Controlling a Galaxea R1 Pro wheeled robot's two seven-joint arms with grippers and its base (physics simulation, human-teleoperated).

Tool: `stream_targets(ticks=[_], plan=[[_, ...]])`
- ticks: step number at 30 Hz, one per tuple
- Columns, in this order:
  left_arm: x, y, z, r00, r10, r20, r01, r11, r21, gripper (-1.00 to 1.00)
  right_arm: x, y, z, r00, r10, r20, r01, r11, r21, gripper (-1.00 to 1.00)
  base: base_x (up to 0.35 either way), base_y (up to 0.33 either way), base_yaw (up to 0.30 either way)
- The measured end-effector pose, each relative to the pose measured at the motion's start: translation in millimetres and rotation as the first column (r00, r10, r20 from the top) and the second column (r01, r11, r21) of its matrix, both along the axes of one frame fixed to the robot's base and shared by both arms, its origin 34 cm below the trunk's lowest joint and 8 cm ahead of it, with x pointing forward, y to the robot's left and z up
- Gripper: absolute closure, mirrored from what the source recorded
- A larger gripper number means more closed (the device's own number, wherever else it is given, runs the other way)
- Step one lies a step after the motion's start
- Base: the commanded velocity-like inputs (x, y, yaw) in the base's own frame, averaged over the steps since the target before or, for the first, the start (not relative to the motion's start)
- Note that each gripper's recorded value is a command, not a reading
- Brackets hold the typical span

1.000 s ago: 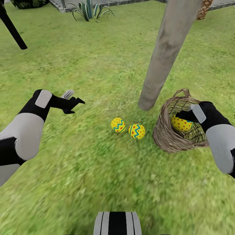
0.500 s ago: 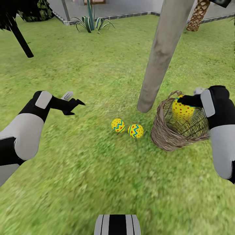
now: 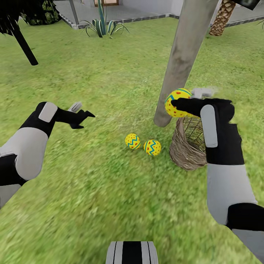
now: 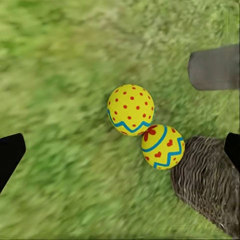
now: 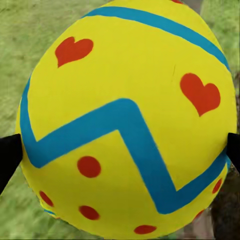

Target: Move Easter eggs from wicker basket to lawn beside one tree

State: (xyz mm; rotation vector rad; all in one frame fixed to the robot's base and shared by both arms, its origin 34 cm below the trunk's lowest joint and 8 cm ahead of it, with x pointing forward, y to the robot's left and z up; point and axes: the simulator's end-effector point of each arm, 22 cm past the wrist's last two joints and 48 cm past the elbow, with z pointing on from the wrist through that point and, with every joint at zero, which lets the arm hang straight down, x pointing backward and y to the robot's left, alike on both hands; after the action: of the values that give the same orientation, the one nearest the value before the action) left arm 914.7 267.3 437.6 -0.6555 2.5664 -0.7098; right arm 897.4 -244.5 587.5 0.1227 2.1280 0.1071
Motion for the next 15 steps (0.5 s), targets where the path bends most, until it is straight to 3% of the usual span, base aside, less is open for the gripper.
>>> stream_targets(ticks=[1, 2, 6, 11, 12, 13, 15], plan=[[2, -2, 4, 1.0, -0.002, 0.016, 0.003, 1.0, -0.025, -1.0, -6, 39, -9, 0.998, 0.058, -0.013, -0.057, 0.998, 0.033, 1.0, 0.0, 0.0, 0.0], [7, 1, 15, 0.998, 0.001, 0.061, 0.005, 0.996, -0.084, -1.0, -19, 76, -28, 0.993, 0.108, -0.042, -0.105, 0.993, 0.06, 1.0, 0.0, 0.0, 0.0], [18, -2, 54, 0.98, -0.003, 0.2, 0.055, 0.965, -0.257, -1.0, -52, 142, -65, 0.971, 0.229, -0.072, -0.227, 0.973, 0.031, 1.0, 0.0, 0.0, 0.0], [-12, 23, 17, 0.985, 0.023, 0.169, 0.031, 0.95, -0.311, -1.0, -95, 159, -125, 0.97, 0.228, -0.081, -0.223, 0.972, 0.069, 1.0, 0.0, 0.0, 0.0], [-24, 25, 10, 0.983, 0.028, 0.18, 0.039, 0.933, -0.358, -1.0, -109, 161, -143, 0.969, 0.225, -0.097, -0.218, 0.973, 0.08, 1.0, 0.0, 0.0, 0.0], [-39, 22, 2, 0.98, 0.031, 0.197, 0.057, 0.905, -0.422, -1.0, -124, 163, -159, 0.966, 0.228, -0.118, -0.219, 0.972, 0.085, 1.0, 0.0, 0.0, 0.0], [-60, 20, -16, 0.976, 0.028, 0.215, 0.076, 0.885, -0.459, -1.0, -144, 173, -175, 0.962, 0.243, -0.124, -0.236, 0.969, 0.067, 1.0, 0.0, 0.0, 0.0]])
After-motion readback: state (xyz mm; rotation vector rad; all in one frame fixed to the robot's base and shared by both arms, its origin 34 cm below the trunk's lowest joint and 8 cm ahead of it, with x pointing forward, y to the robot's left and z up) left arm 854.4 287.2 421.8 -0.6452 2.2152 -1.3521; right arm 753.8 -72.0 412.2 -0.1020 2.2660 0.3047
